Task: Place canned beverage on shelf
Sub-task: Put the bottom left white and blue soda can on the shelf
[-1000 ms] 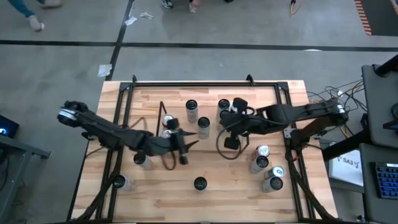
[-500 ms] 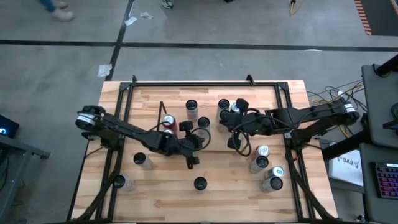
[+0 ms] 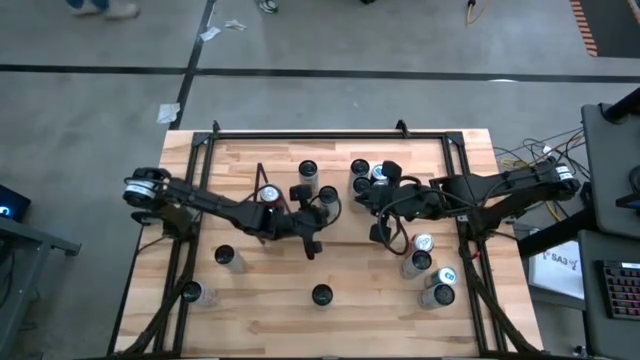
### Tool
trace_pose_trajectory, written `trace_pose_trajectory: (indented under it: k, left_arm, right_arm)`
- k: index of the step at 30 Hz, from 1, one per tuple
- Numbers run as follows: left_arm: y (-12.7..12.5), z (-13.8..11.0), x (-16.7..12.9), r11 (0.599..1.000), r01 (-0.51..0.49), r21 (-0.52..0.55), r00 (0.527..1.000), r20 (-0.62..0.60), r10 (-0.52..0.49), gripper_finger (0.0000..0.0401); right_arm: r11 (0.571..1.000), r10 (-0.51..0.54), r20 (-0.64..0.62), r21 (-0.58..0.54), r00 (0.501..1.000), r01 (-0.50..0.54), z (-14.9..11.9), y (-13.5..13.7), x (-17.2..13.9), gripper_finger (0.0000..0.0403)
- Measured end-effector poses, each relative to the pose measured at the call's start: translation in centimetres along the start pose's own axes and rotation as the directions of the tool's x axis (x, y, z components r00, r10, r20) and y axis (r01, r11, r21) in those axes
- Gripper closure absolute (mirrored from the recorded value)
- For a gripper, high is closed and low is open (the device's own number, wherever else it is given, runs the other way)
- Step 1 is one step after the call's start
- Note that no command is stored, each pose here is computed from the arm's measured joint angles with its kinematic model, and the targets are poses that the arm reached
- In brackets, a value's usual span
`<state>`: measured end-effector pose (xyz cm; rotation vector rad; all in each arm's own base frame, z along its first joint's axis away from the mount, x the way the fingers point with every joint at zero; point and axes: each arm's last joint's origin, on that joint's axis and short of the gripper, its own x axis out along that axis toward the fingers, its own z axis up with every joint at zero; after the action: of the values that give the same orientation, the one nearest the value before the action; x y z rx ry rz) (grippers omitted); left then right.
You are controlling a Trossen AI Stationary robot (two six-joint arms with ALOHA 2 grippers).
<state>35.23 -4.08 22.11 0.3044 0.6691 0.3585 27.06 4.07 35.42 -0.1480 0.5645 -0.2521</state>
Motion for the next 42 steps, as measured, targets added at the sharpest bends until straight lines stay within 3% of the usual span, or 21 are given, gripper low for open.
trace_pose_trajectory:
  k: [9, 18, 22, 26, 30, 42]
  left_arm:
    - [1.6, 0.0, 0.9, 1.0, -0.021, -0.009, 1.0, -0.003, 0.021, 0.0401]
    - [1.5, 1.1, 0.4, 1.0, 0.002, -0.002, 0.996, 0.089, -0.002, 0.0401]
    - [0.8, 2.3, -1.4, 1.0, 0.0, 0.007, 0.992, 0.13, -0.001, 0.0401]
    - [0.3, 3.4, -4.2, 0.996, -0.074, 0.047, 0.981, 0.18, 0.065, 0.0401]
    - [0.2, 3.6, -6.8, 0.984, -0.164, 0.074, 0.965, 0.217, 0.145, 0.0401]
    - [2.8, 2.0, -12.8, 0.993, -0.117, -0.022, 0.917, 0.382, 0.116, 0.0401]
  right_arm:
    - [1.0, 0.0, -0.014, 0.002, 1.0, 0.0, -0.1, 0.0, 0.0, 0.0394]
    - [1.0, -0.014, 0.044, -0.011, 0.999, 0.015, 0.2, 0.0, 1.0, 0.0394]
    - [0.998, -0.043, 0.048, -0.043, 0.998, 0.045, 0.4, -0.3, 3.0, 0.0394]
    - [0.995, -0.075, 0.04, -0.058, 0.996, 0.077, 1.1, -1.1, 4.8, 0.0394]
    - [0.998, -0.019, 0.027, -0.063, 0.999, 0.02, 1.8, -2.1, 6.5, 0.0394]
    - [0.999, 0.033, -0.059, -0.041, 0.998, -0.035, 1.2, -3.7, 11.0, 0.0394]
